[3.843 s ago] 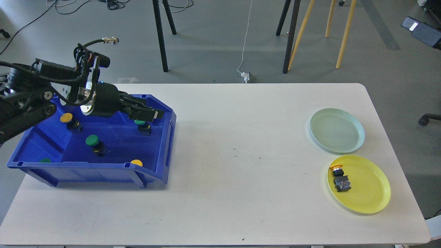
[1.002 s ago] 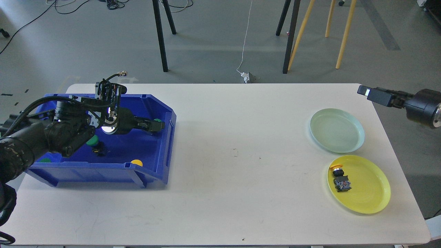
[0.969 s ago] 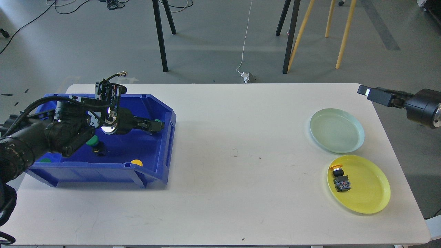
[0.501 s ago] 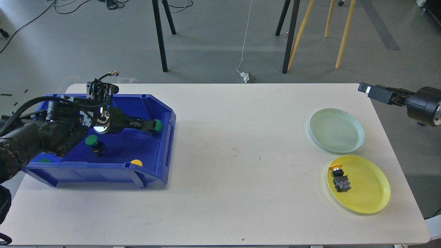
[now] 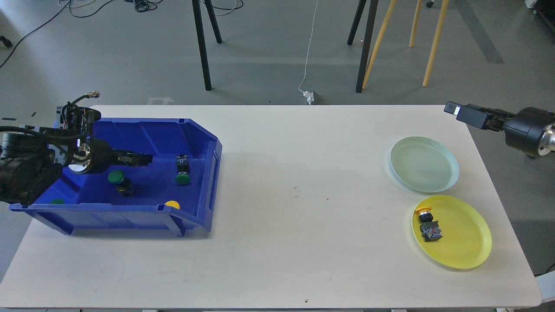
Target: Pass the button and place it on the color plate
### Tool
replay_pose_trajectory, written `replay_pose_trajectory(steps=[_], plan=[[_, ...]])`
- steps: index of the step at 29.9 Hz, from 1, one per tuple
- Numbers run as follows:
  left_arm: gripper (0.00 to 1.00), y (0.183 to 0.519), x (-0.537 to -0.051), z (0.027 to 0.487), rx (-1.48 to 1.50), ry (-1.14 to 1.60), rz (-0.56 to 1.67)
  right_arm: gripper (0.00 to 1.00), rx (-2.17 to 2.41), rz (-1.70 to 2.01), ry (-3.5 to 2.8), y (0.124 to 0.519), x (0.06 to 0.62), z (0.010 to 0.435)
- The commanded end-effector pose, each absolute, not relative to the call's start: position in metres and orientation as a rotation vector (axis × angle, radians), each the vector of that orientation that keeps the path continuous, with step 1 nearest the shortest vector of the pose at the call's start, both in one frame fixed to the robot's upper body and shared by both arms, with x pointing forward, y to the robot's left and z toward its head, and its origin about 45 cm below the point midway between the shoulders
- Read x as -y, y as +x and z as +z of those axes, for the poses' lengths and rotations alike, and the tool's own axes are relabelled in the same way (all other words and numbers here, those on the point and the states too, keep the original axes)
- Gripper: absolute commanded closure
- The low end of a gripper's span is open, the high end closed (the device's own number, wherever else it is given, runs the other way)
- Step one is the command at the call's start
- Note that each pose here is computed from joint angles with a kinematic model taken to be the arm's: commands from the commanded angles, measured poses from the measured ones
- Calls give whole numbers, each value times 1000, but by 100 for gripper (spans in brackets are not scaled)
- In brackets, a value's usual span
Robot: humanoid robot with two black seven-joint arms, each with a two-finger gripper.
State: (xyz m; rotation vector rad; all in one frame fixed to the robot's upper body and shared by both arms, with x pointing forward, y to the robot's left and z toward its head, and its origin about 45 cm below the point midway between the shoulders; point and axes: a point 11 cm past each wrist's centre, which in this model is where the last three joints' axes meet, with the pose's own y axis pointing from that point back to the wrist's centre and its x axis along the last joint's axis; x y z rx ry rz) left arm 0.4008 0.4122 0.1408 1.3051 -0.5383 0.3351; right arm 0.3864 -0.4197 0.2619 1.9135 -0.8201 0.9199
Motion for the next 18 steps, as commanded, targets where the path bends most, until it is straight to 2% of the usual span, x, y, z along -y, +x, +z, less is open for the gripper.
replay_pose_trajectory(steps=[1,18], plan=[[24,394,-420,137,531,1315,333,26,826,924,1913,387,420,263],[23,379,-449,126,579,1429,278,26,839,939,1913,388,418,266]])
